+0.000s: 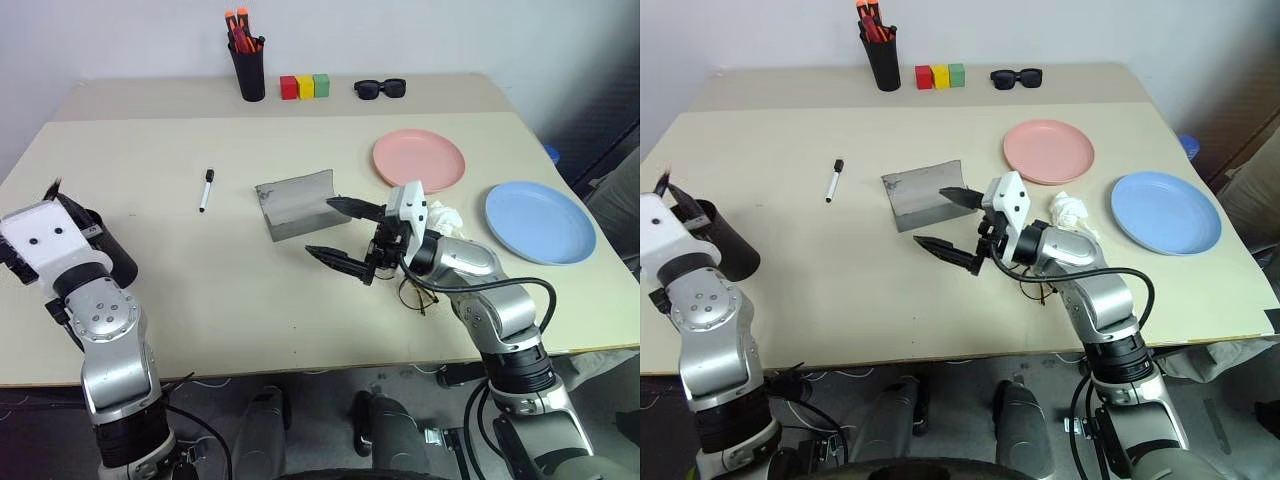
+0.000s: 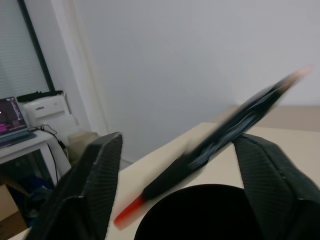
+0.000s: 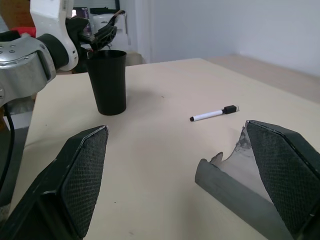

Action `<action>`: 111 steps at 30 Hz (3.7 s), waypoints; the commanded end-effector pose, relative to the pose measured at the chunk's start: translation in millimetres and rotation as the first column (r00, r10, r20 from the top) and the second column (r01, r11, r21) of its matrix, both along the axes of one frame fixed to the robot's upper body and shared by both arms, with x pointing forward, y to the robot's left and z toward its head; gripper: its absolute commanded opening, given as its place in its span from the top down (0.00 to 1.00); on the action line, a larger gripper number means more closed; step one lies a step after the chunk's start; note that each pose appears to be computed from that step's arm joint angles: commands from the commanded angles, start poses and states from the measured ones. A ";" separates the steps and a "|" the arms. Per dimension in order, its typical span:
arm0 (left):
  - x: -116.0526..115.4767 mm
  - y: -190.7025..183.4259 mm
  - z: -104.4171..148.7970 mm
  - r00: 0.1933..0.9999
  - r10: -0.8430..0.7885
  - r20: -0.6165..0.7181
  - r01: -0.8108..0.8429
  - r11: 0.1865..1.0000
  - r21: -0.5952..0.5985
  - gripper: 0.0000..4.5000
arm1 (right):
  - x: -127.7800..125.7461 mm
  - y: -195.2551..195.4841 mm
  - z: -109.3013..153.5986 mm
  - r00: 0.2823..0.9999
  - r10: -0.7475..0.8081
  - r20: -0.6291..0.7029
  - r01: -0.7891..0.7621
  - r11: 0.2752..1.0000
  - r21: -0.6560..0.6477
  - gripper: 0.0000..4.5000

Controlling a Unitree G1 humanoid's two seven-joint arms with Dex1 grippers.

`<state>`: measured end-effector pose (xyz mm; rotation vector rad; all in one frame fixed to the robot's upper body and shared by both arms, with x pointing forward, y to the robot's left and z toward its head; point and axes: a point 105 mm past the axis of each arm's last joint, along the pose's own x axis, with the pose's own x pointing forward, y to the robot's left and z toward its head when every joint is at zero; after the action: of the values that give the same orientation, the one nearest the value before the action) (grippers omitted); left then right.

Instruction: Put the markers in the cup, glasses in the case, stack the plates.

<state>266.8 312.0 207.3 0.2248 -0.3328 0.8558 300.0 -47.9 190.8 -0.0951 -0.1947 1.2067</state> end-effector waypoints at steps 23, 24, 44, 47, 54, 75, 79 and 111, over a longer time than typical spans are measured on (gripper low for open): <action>6.0 -16.0 31.6 0.994 -0.073 0.080 0.066 0.994 0.092 0.26 | -4.6 4.2 9.6 0.999 0.018 0.044 -0.018 1.000 0.009 0.00; 5.8 -16.2 34.7 0.993 -0.076 0.087 0.067 0.993 0.095 0.26 | -4.7 4.1 9.5 0.999 0.018 0.044 -0.018 1.000 0.009 0.00; 9.1 -3.5 66.2 0.966 -0.256 -0.040 0.259 0.945 0.200 0.26 | -3.6 4.2 6.5 0.999 0.030 0.037 -0.030 1.000 -0.002 0.00; 6.1 7.9 68.0 0.960 -0.272 -0.071 0.281 0.940 0.194 0.26 | -3.2 4.8 6.2 0.999 0.032 0.036 -0.032 0.999 -0.003 0.00; -6.8 29.6 78.5 0.914 -0.334 -0.229 0.384 0.895 0.227 0.26 | -2.7 5.2 4.2 0.999 0.042 0.031 -0.041 0.999 -0.008 0.00; -47.0 43.3 72.9 0.490 -0.336 -0.804 0.677 0.728 0.108 0.26 | 2.0 10.5 -0.2 0.997 0.073 0.023 -0.073 0.997 -0.016 0.00; -49.6 45.0 64.0 0.427 -0.329 -0.842 0.687 0.723 0.066 0.26 | 2.8 11.8 -0.4 0.997 0.075 0.024 -0.075 0.997 -0.014 0.00; -17.9 49.3 31.3 0.345 -0.259 -0.902 0.695 0.717 0.060 0.26 | -6.0 15.0 12.0 0.990 0.122 0.066 -0.121 0.992 -0.020 0.00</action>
<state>247.7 358.6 223.9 0.8605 0.4111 -0.1112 298.3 -34.9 185.8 -0.1158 -0.1811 1.3113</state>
